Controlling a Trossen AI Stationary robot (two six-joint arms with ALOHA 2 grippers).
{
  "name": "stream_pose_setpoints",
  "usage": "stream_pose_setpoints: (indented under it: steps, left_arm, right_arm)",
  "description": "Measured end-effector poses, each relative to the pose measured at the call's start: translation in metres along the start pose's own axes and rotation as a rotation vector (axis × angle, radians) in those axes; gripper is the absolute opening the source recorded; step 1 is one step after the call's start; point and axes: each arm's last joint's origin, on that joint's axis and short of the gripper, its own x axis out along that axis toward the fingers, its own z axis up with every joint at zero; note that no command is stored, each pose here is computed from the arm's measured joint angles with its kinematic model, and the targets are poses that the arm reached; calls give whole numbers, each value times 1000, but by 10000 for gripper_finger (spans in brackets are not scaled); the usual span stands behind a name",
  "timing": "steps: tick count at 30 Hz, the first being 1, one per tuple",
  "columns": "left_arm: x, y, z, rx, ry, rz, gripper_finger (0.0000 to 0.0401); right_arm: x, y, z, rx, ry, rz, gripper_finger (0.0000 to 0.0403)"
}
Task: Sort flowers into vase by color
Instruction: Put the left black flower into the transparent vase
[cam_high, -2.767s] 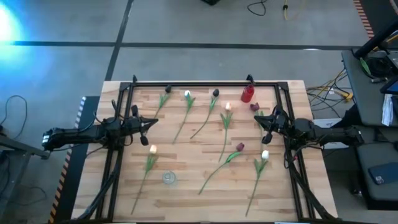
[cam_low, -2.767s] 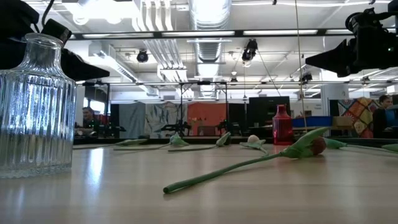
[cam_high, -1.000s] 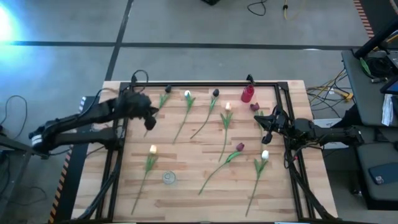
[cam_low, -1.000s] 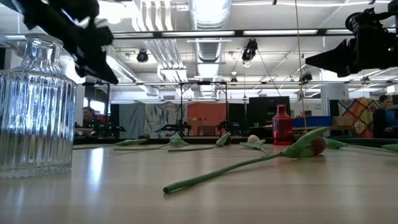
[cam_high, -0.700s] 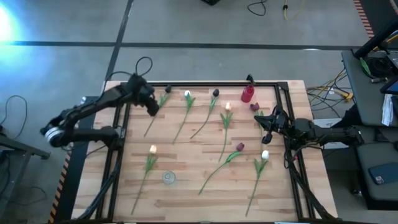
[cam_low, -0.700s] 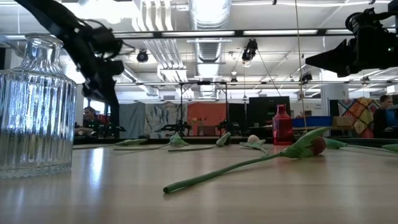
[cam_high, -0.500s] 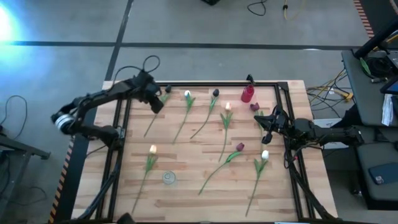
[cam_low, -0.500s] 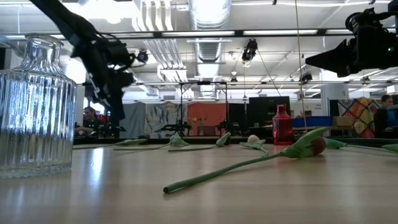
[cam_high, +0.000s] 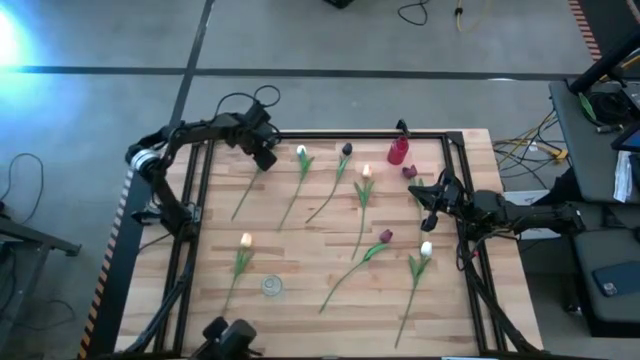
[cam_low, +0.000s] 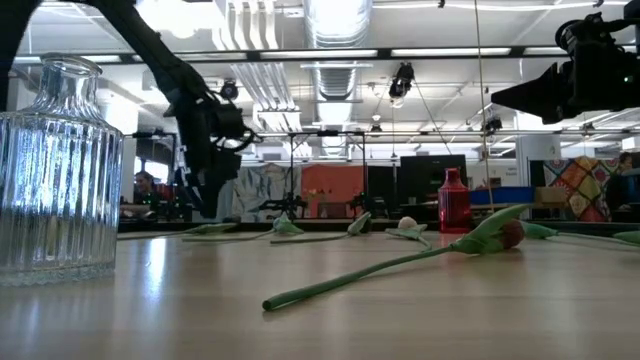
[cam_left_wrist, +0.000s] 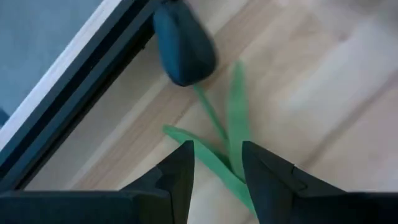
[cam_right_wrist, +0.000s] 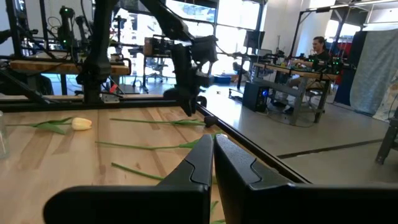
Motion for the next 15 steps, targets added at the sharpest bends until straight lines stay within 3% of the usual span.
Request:
stream_pose_setpoints:
  steps: [15]
  left_arm:
    - [27, 4, 2, -20, 63, -47, 110]
  right_arm:
    - [0, 0, 0, 0, 0, 0, 9]
